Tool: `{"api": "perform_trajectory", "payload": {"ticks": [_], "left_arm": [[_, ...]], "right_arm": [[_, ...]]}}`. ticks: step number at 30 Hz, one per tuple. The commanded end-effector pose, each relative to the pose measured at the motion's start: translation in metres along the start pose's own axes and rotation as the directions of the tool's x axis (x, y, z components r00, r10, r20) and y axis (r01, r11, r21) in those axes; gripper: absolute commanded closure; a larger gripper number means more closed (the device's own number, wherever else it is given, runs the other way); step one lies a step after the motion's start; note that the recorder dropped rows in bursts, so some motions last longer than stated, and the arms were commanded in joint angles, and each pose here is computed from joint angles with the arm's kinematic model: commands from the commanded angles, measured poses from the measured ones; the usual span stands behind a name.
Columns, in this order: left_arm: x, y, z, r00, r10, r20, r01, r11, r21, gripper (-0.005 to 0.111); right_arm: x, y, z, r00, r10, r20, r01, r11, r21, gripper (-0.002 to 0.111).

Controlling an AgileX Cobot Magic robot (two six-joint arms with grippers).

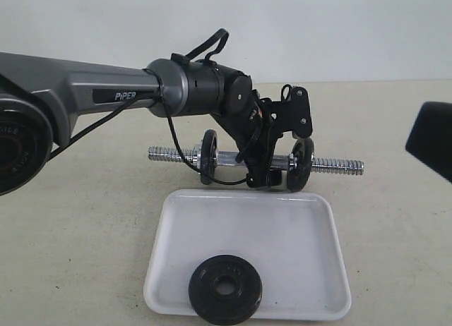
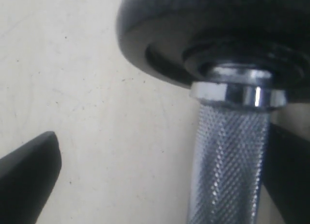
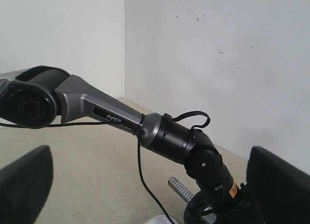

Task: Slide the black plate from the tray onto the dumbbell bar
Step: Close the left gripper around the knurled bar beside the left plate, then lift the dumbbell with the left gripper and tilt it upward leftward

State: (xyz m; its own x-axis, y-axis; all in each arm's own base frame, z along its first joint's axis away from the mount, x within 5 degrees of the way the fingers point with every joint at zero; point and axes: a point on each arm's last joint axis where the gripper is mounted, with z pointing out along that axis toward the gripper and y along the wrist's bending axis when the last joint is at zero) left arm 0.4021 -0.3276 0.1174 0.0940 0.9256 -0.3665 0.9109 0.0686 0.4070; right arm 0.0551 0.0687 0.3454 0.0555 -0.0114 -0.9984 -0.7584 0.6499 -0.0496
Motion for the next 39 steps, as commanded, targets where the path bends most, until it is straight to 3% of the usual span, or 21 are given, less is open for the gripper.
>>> {"api": "perform_trajectory", "payload": {"ticks": [1,17,19,24,27,31,39], "left_arm": [[0.0034,-0.0128,0.0137,1.000,-0.009,-0.023,0.010,0.999,0.048,0.001],[0.0027,-0.0121,0.0138,1.000,-0.013,-0.015,0.014,0.999,0.041,0.002],[0.0023,-0.0129,0.0137,1.000,-0.027,-0.011,0.028,0.998,0.050,0.014],[0.0013,-0.0147,0.0136,0.998,-0.060,-0.003,0.060,0.996,0.069,0.072],[0.0012,-0.0147,0.0136,0.998,-0.061,-0.002,0.061,0.996,0.070,0.089],[0.0011,-0.0145,0.0136,0.998,-0.061,-0.001,0.061,0.996,0.068,0.102],[0.0007,-0.0138,0.0137,0.998,-0.062,0.004,0.061,0.996,0.060,0.102]], "right_arm": [[0.0016,-0.0007,0.0008,1.000,0.010,-0.006,-0.010,1.000,0.000,0.004],[0.0016,-0.0007,0.0008,1.000,0.010,-0.006,-0.010,1.000,0.000,0.004],[0.0016,-0.0007,0.0008,1.000,0.010,-0.006,-0.010,1.000,0.000,0.004],[0.0016,-0.0007,0.0008,1.000,0.010,-0.006,-0.010,1.000,0.000,0.004],[0.0016,-0.0007,0.0008,1.000,0.010,-0.006,-0.010,1.000,0.000,0.004],[0.0016,-0.0007,0.0008,1.000,0.010,-0.006,-0.010,1.000,0.000,0.004],[0.0018,0.0001,0.0008,1.000,0.010,-0.008,-0.010,1.000,-0.009,0.004]]}}
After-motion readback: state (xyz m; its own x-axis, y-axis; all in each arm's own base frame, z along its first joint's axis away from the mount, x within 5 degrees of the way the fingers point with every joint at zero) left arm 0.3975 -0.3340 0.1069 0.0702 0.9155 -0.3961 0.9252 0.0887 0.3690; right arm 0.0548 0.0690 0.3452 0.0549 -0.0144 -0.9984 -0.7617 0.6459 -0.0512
